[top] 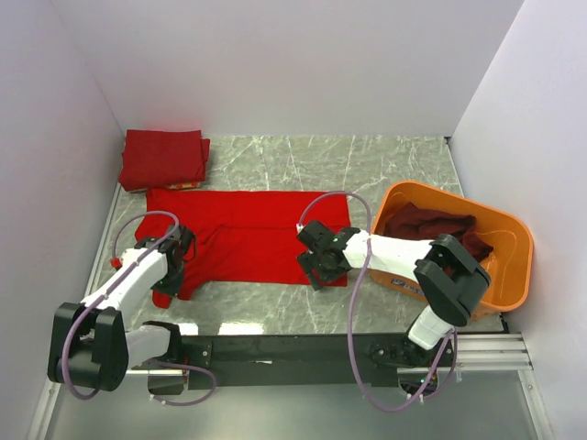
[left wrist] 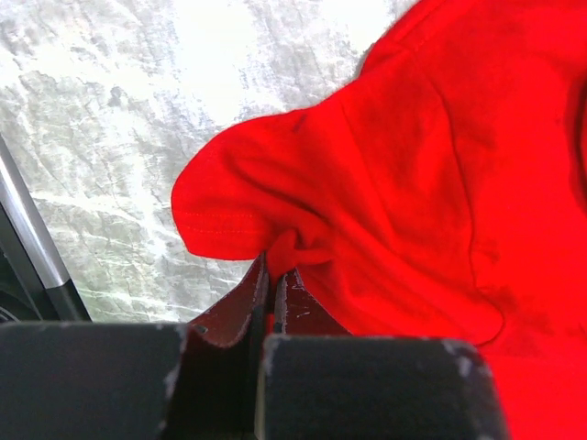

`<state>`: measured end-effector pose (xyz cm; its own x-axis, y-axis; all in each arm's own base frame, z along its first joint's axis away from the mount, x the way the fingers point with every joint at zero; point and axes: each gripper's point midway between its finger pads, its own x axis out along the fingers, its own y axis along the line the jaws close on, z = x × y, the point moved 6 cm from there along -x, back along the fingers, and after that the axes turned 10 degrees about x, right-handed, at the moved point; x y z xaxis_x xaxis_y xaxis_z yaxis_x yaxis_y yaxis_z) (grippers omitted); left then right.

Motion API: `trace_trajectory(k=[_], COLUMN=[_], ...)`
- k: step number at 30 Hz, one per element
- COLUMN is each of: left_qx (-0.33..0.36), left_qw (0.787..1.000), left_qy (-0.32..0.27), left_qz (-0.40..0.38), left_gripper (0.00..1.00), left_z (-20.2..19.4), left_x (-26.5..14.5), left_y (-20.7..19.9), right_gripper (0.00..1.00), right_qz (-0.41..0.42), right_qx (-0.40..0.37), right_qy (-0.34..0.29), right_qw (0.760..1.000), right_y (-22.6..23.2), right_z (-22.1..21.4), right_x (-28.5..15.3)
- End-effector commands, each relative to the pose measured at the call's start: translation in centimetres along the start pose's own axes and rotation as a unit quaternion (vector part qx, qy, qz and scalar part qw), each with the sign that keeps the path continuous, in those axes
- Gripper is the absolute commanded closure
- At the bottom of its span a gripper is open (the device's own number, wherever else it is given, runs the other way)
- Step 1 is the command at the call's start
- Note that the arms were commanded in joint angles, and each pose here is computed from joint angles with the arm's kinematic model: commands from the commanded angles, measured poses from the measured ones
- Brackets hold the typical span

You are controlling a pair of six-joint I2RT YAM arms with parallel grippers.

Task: Fold and stack the t-shirts
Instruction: Fold the tshirt

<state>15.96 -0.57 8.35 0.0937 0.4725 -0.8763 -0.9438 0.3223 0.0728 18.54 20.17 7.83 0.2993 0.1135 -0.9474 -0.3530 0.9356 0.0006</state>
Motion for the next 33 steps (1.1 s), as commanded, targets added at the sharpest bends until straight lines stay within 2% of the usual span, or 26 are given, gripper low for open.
trace_trajectory(k=[1,7,11,14,15,19,22,23,28,29,31,33], left_qx=[0.012,0.017,0.014,0.003,-0.008,-0.037,-0.053,-0.058,-0.076,-0.075,-0.071,-0.066], left_qw=[1.000,0.999,0.999,0.998,0.998,0.995,0.994,0.994,0.992,0.991,0.991,0.991], left_qy=[0.002,0.024,0.033,0.041,0.044,0.052,0.053,0.052,0.041,0.047,0.049,0.049], left_qz=[-0.013,-0.026,-0.039,-0.053,-0.053,-0.070,-0.080,-0.077,-0.097,-0.100,-0.103,-0.102], left_gripper=[0.99,0.99,0.99,0.99,0.99,0.99,0.99,0.99,0.99,0.99,0.99,0.99], left_z=[-0.1,-0.6,-0.7,-0.7,-0.8,-0.7,-0.3,-0.3,0.3,0.2,0.2,0.2], left_x=[0.1,-0.3,-0.8,-1.4,-1.5,-2.5,-3.5,-3.7,-4.6,-4.7,-4.7,-4.7], left_y=[0.0,0.2,0.4,0.5,0.6,0.8,1.1,1.4,1.9,1.9,1.7,1.5], right_gripper=[0.21,0.27,0.40,0.42,0.49,0.54,0.64,0.72,0.82,0.91,1.00,1.00], right_qz=[0.000,0.008,-0.007,-0.004,-0.003,-0.002,0.012,0.015,0.022,0.018,0.017,0.016], right_qx=[0.012,0.038,0.054,0.063,0.064,0.069,0.073,0.076,0.072,0.073,0.070,0.069], right_qy=[0.001,0.014,0.034,0.036,0.036,0.035,0.028,0.026,0.009,0.006,0.000,-0.016], right_qw=[1.000,0.999,0.998,0.997,0.997,0.997,0.997,0.997,0.997,0.997,0.997,0.997], right_y=[0.6,0.7,0.4,0.2,0.3,0.2,0.3,0.2,0.3,0.2,0.1,0.0], right_z=[0.3,-1.1,-2.1,-2.6,-2.7,-2.8,-3.0,-3.2,-2.5,-2.4,-2.2,-1.6], right_x=[0.0,0.3,0.8,0.8,0.8,0.4,-0.2,-0.6,-1.3,-1.4,-1.7,-2.2])
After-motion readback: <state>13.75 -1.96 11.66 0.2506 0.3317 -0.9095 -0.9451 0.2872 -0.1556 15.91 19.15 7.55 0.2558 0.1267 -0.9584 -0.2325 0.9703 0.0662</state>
